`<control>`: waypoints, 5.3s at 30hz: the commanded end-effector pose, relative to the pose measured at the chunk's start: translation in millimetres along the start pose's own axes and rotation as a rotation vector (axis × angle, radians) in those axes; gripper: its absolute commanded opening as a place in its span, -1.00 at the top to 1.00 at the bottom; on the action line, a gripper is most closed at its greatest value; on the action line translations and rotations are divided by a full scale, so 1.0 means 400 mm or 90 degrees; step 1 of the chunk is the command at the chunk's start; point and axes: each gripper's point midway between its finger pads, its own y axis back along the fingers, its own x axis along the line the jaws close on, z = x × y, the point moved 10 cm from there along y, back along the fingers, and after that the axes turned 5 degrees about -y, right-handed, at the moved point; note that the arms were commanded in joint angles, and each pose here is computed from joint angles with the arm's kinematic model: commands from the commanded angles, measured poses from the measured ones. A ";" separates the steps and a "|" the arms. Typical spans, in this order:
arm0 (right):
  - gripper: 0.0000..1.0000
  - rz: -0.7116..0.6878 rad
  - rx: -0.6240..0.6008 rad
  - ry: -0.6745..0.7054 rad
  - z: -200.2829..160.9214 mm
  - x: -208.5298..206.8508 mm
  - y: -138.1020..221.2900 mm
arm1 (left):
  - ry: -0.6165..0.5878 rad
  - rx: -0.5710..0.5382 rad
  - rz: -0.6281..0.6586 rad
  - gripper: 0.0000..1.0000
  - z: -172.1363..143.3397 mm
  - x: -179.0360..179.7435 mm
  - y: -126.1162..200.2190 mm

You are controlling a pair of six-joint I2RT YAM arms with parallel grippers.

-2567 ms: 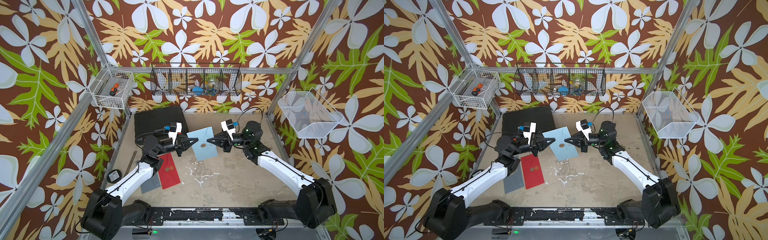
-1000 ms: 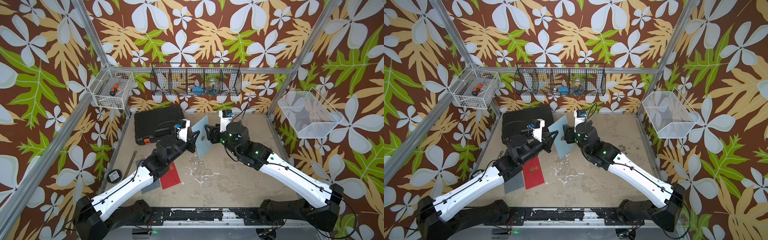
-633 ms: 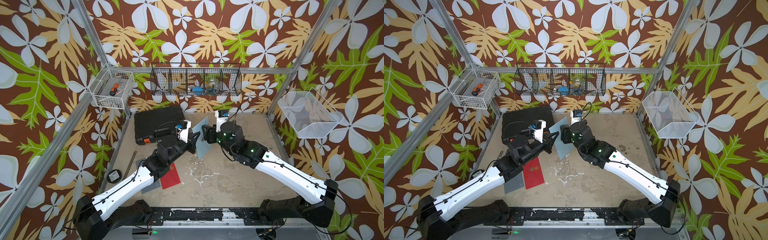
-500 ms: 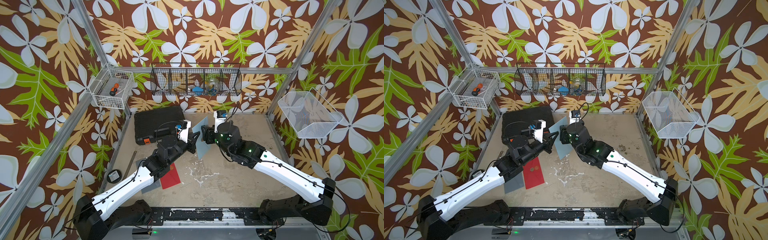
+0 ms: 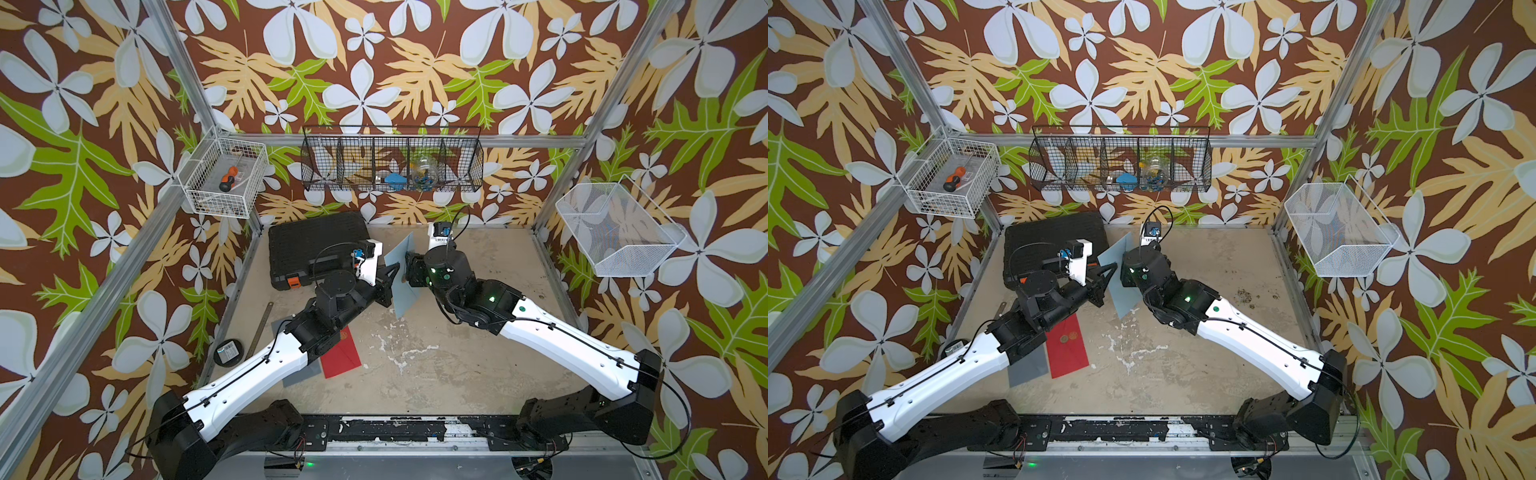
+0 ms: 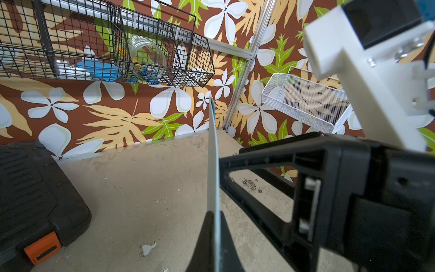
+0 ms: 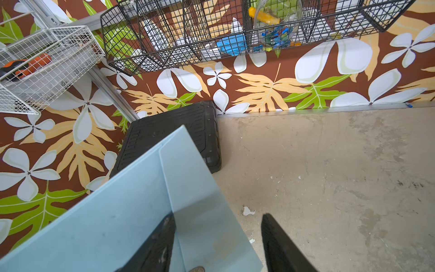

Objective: Open the envelope
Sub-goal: Open the envelope flap on the envelope.

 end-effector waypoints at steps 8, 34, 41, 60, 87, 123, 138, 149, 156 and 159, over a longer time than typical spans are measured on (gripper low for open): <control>-0.22 0.008 0.003 -0.010 0.008 0.007 0.003 | -0.017 -0.004 -0.005 1.00 0.002 -0.005 -0.001; -0.31 0.057 0.072 -0.085 0.060 -0.001 0.022 | -0.003 0.002 0.022 1.00 0.006 0.001 -0.013; -0.32 0.051 0.110 -0.070 0.034 0.008 -0.010 | -0.007 0.002 0.014 1.00 0.003 0.000 -0.010; -0.31 0.021 0.133 -0.062 0.030 0.012 -0.037 | -0.033 0.010 0.012 1.00 0.000 0.000 -0.008; -0.21 0.014 0.189 -0.052 0.003 0.005 -0.075 | -0.058 0.025 0.023 1.00 -0.030 0.009 -0.010; 0.03 -0.001 0.189 -0.069 -0.007 -0.041 -0.093 | -0.107 0.049 0.001 1.00 -0.043 0.003 -0.027; 0.04 0.014 0.204 -0.079 -0.014 -0.038 -0.098 | -0.104 0.055 -0.007 1.00 -0.046 0.001 -0.039; 0.11 0.014 0.215 -0.088 -0.020 -0.036 -0.104 | -0.104 0.053 0.004 1.00 -0.050 0.005 -0.037; 0.18 0.027 0.221 -0.110 -0.034 -0.035 -0.110 | -0.107 0.044 -0.001 1.00 -0.048 0.004 -0.031; 0.23 0.037 0.226 -0.111 -0.036 -0.031 -0.110 | -0.105 0.042 -0.001 1.00 -0.051 0.004 -0.029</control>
